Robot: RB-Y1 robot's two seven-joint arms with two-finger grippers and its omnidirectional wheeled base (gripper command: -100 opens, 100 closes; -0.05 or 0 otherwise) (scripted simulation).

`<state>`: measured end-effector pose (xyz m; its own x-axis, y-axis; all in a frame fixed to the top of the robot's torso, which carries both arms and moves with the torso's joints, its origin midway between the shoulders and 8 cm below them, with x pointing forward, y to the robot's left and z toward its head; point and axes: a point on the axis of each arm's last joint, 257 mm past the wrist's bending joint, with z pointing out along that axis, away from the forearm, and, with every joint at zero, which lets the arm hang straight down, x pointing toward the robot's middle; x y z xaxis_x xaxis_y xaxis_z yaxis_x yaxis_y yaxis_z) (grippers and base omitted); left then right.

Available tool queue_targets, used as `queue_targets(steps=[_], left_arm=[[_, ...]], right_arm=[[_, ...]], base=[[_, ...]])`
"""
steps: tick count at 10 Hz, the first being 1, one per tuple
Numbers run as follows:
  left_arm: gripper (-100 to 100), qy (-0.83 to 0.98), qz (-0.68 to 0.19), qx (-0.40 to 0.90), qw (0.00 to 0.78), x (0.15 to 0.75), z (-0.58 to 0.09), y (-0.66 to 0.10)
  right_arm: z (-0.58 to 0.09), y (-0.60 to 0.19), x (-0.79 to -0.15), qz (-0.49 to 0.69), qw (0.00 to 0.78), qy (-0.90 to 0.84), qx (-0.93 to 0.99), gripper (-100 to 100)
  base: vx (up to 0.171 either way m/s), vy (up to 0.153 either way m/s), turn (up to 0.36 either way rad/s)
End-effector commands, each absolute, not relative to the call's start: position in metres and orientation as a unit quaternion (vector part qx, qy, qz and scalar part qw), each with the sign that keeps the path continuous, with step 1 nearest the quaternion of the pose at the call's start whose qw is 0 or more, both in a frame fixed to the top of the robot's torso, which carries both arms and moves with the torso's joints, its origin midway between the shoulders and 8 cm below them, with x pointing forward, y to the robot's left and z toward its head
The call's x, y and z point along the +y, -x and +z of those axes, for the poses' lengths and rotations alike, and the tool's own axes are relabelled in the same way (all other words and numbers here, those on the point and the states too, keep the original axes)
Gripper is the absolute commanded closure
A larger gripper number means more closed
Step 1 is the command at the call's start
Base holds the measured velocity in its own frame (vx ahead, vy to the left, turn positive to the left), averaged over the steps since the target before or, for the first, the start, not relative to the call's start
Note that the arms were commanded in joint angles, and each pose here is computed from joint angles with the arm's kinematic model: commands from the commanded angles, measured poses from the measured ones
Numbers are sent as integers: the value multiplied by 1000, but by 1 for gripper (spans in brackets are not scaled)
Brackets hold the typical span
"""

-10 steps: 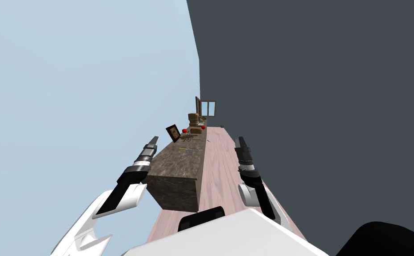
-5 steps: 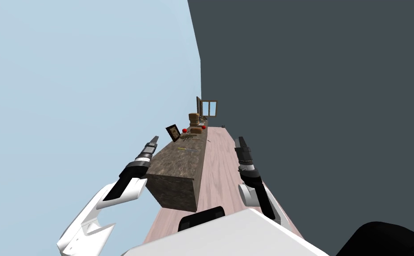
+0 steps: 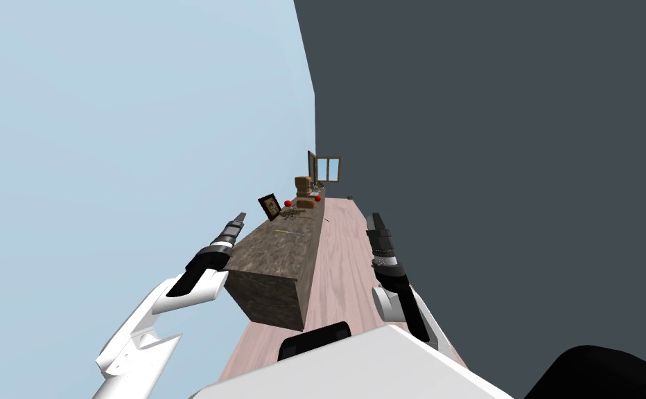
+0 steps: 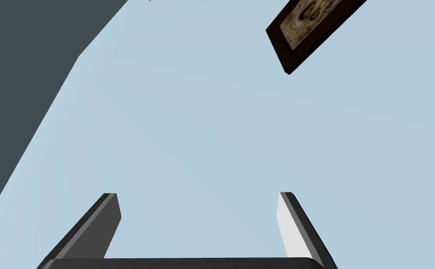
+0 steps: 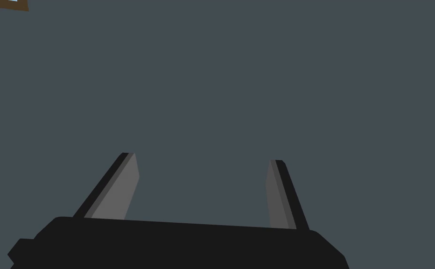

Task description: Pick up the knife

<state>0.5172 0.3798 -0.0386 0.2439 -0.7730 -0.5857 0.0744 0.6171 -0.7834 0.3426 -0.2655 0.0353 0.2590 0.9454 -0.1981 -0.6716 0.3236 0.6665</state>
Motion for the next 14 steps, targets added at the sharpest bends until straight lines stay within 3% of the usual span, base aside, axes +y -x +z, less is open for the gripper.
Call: queue_targets(steps=[1,14], left_arm=[[-100,330,-265,550,720,395,-41,-529],[-100,403,-132,616,664,471,-79,-555]], right_arm=[[35,-343,-266,533,758,-233,294,0],[35,-343,-265,533,758,-233,294,0]], base=[[6,-94,92],[13,-77,50]])
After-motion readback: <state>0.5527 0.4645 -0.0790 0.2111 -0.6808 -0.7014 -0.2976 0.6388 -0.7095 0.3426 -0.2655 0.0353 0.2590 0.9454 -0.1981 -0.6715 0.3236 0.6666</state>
